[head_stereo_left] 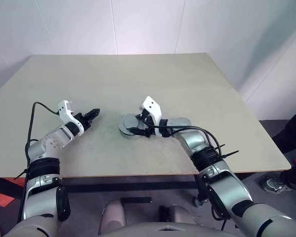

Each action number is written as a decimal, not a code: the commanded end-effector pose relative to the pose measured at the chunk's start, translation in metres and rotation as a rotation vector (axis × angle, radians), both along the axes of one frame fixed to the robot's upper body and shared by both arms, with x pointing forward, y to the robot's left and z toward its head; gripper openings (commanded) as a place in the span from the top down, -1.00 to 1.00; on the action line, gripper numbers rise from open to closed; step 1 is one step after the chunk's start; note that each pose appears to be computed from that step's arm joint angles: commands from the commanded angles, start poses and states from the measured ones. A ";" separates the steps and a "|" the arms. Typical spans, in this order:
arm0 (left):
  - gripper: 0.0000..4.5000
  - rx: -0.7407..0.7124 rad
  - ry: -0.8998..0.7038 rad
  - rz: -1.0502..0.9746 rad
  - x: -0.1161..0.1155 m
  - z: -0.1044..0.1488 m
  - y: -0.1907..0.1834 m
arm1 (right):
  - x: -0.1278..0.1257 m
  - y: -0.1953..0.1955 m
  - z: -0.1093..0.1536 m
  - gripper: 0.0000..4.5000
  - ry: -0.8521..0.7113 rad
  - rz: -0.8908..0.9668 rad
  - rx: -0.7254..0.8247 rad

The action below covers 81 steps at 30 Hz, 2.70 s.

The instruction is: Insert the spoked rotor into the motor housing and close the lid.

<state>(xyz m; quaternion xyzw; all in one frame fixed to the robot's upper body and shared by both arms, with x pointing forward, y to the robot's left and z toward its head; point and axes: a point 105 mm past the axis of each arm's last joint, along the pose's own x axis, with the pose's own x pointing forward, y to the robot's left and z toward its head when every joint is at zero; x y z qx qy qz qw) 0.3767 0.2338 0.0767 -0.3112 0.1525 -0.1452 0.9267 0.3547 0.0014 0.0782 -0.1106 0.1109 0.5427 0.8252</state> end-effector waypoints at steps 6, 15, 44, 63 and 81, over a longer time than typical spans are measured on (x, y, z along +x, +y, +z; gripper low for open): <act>-0.08 0.009 -0.053 -0.002 0.002 0.016 0.001 | -0.001 0.001 -0.005 -0.37 -0.046 0.037 -0.060; -0.08 0.003 -0.054 -0.002 0.001 0.015 -0.001 | -0.004 -0.003 -0.022 -0.37 -0.046 0.083 -0.176; -0.08 -0.026 -0.033 -0.023 -0.008 0.006 -0.016 | 0.012 -0.009 -0.016 -0.37 0.014 0.034 -0.229; -0.08 -0.106 -0.030 -0.154 -0.015 0.011 -0.057 | 0.005 -0.023 -0.045 -0.37 0.103 0.034 -0.309; 0.98 -0.192 0.160 -0.289 -0.049 -0.015 -0.100 | 0.011 -0.028 -0.046 -0.37 0.103 -0.012 -0.302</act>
